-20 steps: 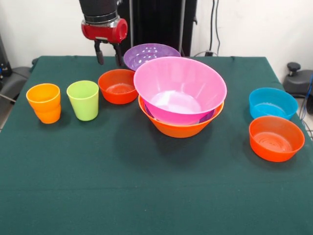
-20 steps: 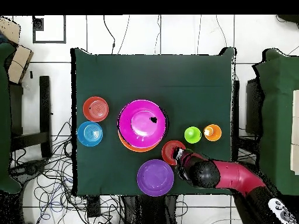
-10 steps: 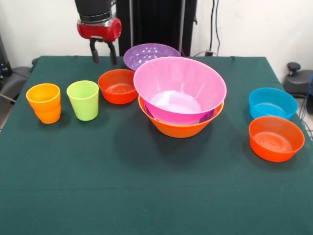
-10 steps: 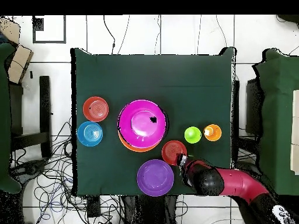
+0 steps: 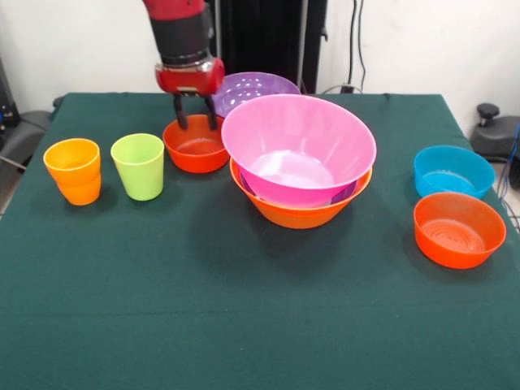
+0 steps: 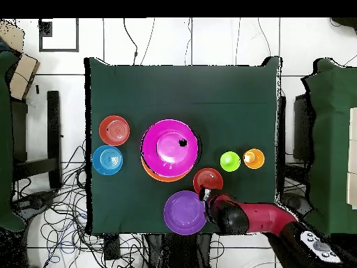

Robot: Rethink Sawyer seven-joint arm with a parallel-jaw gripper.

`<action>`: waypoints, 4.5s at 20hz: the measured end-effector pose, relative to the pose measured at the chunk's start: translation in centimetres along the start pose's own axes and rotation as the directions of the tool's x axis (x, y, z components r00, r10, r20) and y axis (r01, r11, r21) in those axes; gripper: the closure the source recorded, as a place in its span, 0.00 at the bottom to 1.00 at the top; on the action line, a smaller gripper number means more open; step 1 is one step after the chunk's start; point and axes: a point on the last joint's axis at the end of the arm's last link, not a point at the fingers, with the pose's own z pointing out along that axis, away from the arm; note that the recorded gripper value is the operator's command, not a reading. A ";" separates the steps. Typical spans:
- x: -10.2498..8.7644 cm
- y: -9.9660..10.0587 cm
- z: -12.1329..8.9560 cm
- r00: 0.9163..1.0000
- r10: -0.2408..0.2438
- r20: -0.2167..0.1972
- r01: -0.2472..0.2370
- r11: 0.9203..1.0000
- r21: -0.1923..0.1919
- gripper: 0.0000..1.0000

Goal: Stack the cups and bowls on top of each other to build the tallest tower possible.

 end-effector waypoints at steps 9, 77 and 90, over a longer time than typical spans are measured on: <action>2.1 0.5 2.1 1.000 0.018 -0.018 -0.019 0.999 -0.035 0.00; 3.0 -4.7 2.7 0.998 0.023 0.050 -0.022 1.000 -0.020 1.00; 3.0 -4.8 2.7 0.998 0.038 0.047 -0.036 0.999 -0.031 1.00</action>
